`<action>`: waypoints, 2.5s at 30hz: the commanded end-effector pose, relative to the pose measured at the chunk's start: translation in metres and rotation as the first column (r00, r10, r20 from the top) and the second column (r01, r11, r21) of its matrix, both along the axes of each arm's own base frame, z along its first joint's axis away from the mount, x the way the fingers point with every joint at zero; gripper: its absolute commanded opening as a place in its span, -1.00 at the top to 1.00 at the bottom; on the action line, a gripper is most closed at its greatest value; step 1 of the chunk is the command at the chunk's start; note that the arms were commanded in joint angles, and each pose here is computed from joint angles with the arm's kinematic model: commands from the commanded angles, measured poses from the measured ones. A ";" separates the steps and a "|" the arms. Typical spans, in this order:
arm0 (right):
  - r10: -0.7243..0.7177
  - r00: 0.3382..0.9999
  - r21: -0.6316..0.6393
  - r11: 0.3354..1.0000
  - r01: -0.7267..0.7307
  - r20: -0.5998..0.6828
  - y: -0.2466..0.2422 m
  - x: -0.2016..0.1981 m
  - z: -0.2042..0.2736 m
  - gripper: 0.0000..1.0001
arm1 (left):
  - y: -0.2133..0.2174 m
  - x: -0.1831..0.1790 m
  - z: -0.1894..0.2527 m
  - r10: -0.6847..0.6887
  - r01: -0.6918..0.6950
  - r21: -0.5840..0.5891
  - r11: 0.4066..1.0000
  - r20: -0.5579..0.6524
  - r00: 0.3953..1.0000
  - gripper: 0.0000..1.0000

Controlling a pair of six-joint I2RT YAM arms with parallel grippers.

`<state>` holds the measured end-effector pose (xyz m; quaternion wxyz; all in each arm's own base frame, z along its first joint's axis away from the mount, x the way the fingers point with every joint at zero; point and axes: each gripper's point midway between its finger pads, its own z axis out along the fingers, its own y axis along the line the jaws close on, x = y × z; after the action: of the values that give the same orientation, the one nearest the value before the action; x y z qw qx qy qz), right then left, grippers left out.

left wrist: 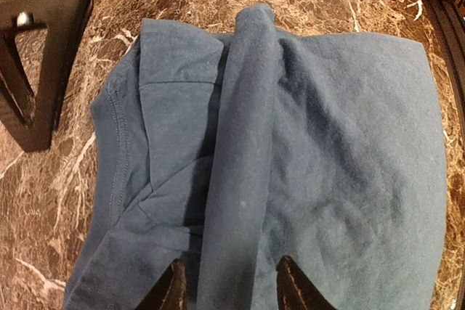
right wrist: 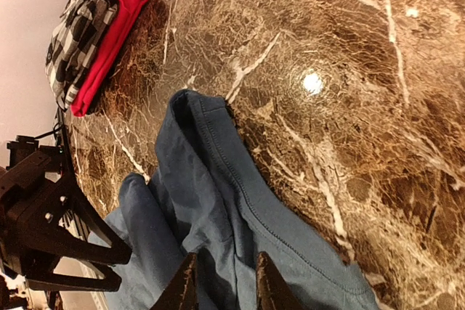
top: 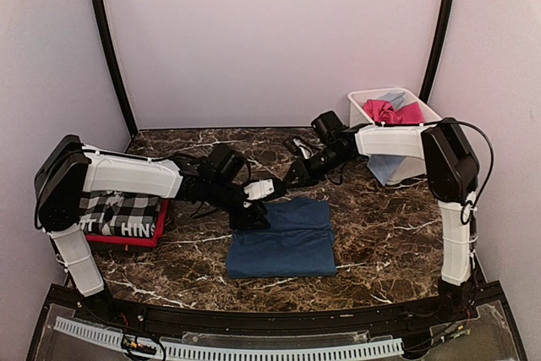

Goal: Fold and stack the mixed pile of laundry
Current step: Adjust the square-folded T-shirt at the center of the board.

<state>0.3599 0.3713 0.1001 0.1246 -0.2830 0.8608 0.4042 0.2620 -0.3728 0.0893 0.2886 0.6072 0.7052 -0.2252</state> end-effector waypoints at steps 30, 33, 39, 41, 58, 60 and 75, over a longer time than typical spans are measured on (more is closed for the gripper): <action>0.109 0.984 -0.018 0.993 -0.113 -0.139 0.030 -0.014 -0.083 0.65 | -0.028 0.046 0.021 -0.016 0.006 0.040 0.999 0.255 0.967 1.00; 0.111 0.983 -0.014 0.993 -0.114 -0.144 0.030 -0.015 -0.084 0.65 | -0.027 0.057 0.029 0.001 -0.008 0.025 1.000 0.270 0.963 1.00; 0.118 0.982 -0.009 0.993 -0.120 -0.145 0.030 -0.016 -0.082 0.66 | -0.023 0.077 0.034 0.015 -0.023 0.023 0.999 0.306 0.952 1.00; 0.119 0.983 -0.007 0.993 -0.121 -0.142 0.031 -0.016 -0.079 0.66 | -0.023 0.080 0.029 0.011 -0.020 0.027 0.999 0.306 0.952 1.00; 0.035 0.999 -0.016 0.999 -0.034 0.009 0.009 0.040 -0.007 0.50 | -0.022 0.084 0.018 -0.006 -0.004 0.025 1.000 0.374 0.927 1.00; 0.020 0.999 -0.015 1.000 -0.020 0.028 0.000 0.041 0.002 0.43 | -0.024 0.084 0.035 -0.003 0.002 0.004 1.000 0.393 0.920 1.00; -0.137 0.982 -0.011 0.990 0.140 0.133 -0.072 0.049 0.052 0.10 | -0.022 0.123 0.006 0.085 -0.091 -0.004 0.996 0.410 0.908 0.77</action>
<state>0.4143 0.3054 0.1768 0.2199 -0.2540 0.8583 0.3878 0.3607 -0.3968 0.1037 0.4159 0.6342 0.6449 -0.0947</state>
